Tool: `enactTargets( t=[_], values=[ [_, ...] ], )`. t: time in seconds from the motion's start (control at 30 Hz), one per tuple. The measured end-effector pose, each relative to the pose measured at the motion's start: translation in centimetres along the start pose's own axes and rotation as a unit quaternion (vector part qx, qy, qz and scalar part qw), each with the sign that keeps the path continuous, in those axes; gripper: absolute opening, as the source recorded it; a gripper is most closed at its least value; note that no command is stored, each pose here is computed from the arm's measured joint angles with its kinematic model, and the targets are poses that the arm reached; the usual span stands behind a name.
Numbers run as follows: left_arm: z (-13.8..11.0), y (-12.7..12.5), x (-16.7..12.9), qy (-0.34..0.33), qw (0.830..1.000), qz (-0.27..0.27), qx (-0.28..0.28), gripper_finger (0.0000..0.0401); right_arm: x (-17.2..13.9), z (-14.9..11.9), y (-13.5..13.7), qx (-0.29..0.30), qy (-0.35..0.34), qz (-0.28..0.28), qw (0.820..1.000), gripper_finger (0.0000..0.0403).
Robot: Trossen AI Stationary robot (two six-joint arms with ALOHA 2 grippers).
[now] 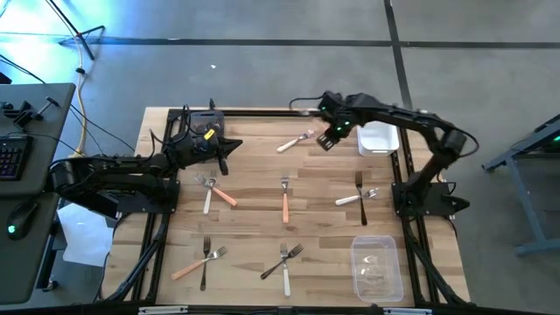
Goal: Sort silverware by color (type)
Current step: Put the top orange fork into the white bin
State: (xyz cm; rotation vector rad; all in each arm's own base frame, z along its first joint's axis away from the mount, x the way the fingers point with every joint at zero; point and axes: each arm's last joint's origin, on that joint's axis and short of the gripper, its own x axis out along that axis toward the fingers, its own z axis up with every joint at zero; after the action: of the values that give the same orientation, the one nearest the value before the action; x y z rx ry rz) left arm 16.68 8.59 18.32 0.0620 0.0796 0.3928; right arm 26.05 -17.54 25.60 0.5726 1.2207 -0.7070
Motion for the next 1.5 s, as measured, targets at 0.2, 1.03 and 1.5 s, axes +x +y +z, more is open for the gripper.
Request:
enactTargets(
  t=[0.2,1.03,1.5],
  values=[
    [0.0,0.0,0.0,0.0,1.0,0.0,-0.001,0.0,-5.1,-3.0,-3.2,0.106,0.006,-0.049,0.993,0.0073],
    [0.0,0.0,0.0,0.0,1.0,0.0,-0.001,0.0,0.0,-12.5,-11.4,0.225,0.076,-0.061,0.97,0.0073],
    [0.0,0.0,0.0,0.0,1.0,0.0,-0.001,0.0,0.7,-11.9,-13.0,0.239,0.087,-0.049,0.966,0.0073]
  ],
)
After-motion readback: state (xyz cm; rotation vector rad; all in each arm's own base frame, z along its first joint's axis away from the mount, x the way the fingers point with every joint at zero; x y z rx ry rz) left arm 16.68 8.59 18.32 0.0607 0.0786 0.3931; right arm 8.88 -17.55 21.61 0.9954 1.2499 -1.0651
